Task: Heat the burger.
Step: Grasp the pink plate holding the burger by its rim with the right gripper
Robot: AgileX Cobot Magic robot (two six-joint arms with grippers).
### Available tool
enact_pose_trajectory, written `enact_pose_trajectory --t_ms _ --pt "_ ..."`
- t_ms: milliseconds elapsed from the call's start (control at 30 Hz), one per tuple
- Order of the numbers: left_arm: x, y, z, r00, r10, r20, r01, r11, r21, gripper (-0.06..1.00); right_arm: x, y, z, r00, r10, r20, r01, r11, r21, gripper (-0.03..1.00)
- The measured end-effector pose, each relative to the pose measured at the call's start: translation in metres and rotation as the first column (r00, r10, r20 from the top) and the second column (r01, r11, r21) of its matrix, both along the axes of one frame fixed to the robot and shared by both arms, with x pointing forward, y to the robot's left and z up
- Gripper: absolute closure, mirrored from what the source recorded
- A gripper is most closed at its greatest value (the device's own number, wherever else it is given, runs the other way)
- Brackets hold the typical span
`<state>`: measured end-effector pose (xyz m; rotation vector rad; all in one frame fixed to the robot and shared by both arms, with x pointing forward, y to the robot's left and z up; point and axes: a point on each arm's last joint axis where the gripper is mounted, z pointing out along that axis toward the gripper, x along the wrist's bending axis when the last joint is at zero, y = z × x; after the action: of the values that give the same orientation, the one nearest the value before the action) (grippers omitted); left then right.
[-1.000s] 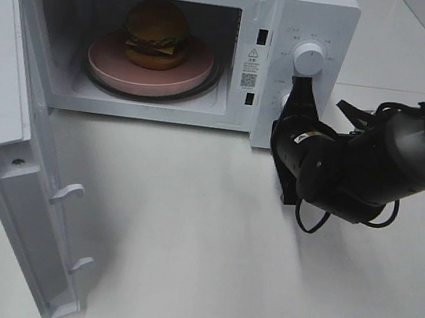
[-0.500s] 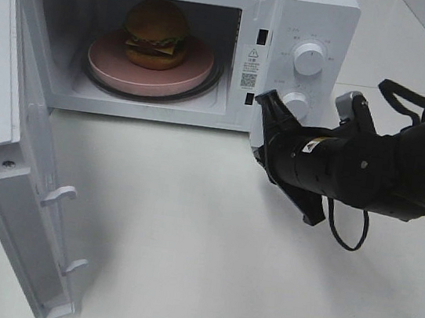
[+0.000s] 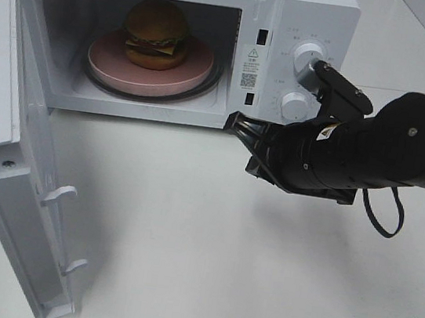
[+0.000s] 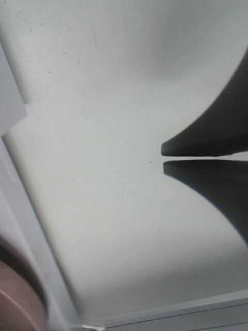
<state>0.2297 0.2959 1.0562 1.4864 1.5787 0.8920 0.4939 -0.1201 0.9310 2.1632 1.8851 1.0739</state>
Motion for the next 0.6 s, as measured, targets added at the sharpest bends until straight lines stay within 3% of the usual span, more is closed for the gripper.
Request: enact_pose_trajectory --t_ms 133,200,400,467,533,567,600 --pt "0.0 0.0 0.0 1.0 0.0 0.0 0.0 1.0 0.0 -0.04 -0.004 0.003 0.006 0.993 0.116 -0.025 -0.117 0.991 -0.059 0.96" --pt "0.0 0.0 0.0 1.0 0.0 0.0 0.0 1.0 0.0 -0.04 -0.004 0.007 0.013 0.967 0.246 -0.06 -0.252 0.96 -0.125 0.96" --pt "0.0 0.0 0.0 1.0 0.0 0.0 0.0 1.0 0.0 -0.04 -0.001 0.011 0.023 0.931 0.358 -0.069 -0.364 0.911 -0.191 0.95" --pt "0.0 0.0 0.0 1.0 0.0 0.0 0.0 1.0 0.0 -0.04 0.002 0.013 0.031 0.877 0.473 -0.079 -0.476 0.838 -0.268 0.95" --pt "0.0 0.0 0.0 1.0 0.0 0.0 0.0 1.0 0.0 -0.04 0.002 0.014 0.033 0.857 0.509 -0.081 -0.509 0.81 -0.29 0.94" --pt "0.0 0.0 0.0 1.0 0.0 0.0 0.0 1.0 0.0 -0.04 0.003 0.015 0.036 0.809 0.581 -0.09 -0.575 0.749 -0.33 0.94" --pt "0.0 0.0 0.0 1.0 0.0 0.0 0.0 1.0 0.0 -0.04 0.003 0.015 0.036 0.809 0.581 -0.09 -0.575 0.749 -0.33 0.94"
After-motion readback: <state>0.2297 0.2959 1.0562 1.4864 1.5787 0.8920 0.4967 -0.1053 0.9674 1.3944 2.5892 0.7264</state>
